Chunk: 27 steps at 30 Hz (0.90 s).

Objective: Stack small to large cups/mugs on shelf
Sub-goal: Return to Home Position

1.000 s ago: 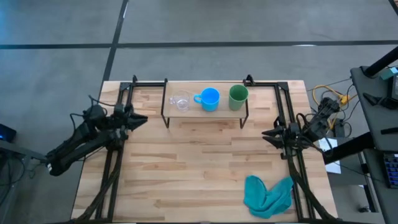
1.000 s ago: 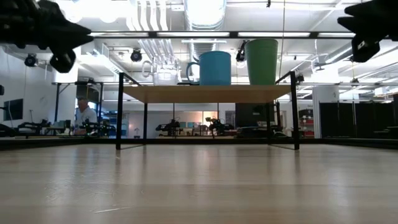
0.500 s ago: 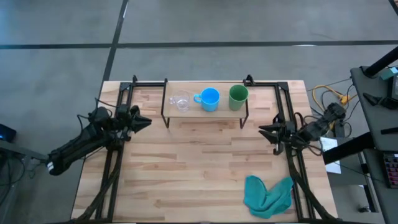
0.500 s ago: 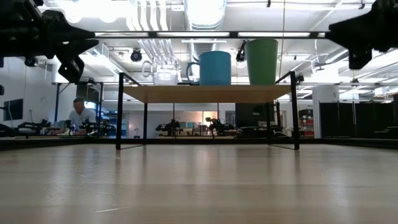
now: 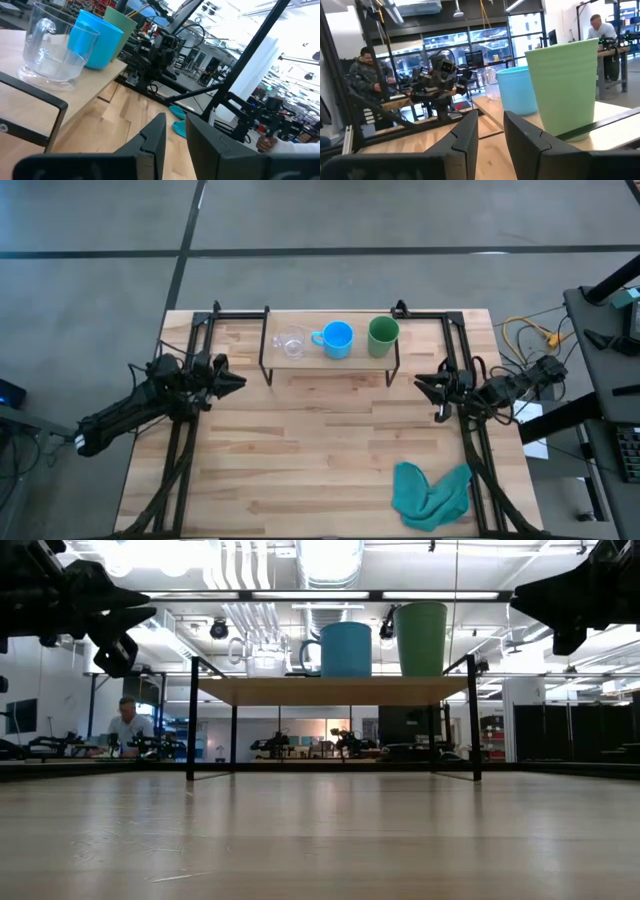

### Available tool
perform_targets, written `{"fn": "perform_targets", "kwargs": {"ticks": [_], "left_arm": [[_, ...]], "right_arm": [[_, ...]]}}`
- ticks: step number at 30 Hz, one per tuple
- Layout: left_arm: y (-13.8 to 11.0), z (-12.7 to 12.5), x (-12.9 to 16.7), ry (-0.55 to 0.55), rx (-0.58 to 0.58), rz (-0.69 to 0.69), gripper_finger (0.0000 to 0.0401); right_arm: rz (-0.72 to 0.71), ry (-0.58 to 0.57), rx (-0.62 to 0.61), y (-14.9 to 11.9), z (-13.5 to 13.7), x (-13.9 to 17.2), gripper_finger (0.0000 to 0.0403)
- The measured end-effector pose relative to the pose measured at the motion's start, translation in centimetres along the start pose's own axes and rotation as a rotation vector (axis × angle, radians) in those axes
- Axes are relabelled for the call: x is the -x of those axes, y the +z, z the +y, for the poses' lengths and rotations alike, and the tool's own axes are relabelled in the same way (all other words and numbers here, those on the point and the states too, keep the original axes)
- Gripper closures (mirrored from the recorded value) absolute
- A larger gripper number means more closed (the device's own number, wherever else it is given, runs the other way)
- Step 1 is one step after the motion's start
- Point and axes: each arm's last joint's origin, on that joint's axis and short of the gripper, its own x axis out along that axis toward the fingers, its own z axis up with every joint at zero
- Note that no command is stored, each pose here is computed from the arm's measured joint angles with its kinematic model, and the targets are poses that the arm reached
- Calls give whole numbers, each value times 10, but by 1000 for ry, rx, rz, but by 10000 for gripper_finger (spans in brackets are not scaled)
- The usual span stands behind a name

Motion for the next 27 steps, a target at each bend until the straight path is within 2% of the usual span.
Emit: {"fn": "perform_targets", "kwargs": {"ticks": [12, 18, 24, 27], "left_arm": [[-3, 0, -2, -5, 8, 17, 341], [-5, 1, -4, 15, -28, 29, 342], [-19, 14, -9, 112, -37, 46, 342], [-22, 18, -10, 95, -60, -4, 342]], "right_arm": [[-22, -54, 33, 1, -9, -6, 314], [13, -4, -28, -3, -10, -7, 314], [70, -18, -65, -9, -10, -7, 314], [55, -18, -74, -7, -10, -7, 314]]}}
